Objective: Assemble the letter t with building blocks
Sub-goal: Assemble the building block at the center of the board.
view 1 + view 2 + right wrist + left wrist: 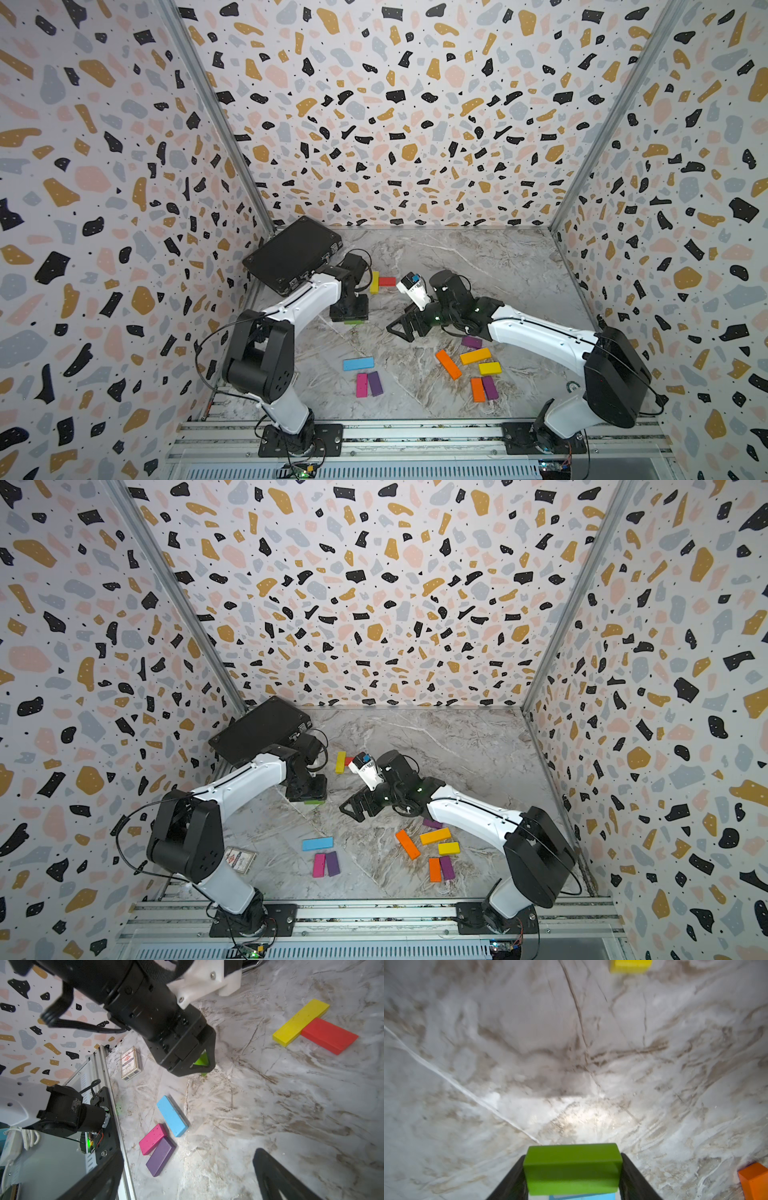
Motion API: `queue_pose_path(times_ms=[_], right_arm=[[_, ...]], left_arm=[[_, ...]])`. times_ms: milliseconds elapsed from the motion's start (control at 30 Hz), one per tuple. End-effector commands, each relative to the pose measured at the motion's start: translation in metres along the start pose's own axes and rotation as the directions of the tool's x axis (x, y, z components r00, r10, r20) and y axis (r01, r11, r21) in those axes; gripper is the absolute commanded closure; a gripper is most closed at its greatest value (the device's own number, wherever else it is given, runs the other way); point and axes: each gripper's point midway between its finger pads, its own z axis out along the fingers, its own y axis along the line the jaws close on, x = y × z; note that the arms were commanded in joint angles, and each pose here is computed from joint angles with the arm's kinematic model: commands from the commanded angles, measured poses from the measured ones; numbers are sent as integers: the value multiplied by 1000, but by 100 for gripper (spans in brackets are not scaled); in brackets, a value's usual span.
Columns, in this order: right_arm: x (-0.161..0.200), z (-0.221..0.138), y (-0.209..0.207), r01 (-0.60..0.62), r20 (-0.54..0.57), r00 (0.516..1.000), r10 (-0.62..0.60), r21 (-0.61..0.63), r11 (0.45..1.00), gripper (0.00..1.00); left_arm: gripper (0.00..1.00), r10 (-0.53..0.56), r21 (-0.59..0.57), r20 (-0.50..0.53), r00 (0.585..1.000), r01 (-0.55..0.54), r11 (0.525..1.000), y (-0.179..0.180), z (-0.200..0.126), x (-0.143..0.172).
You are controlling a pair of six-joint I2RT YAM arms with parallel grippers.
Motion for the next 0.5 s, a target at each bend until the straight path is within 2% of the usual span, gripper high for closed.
queue_pose_path(times_ms=[0,300,467], right_arm=[[-23,-7,-5,-1,24,1000,2,-25,1000,0],[-44,-2,-34,-24,29,999,25,-18,1000,0],[-47,1,-41,-28,28,999,29,-27,999,0]], left_arm=[[55,70,16,-27,997,-70,997,6,3,-17],[54,75,35,27,997,-76,996,19,19,-103],[54,91,6,14,996,-91,996,21,32,-133]])
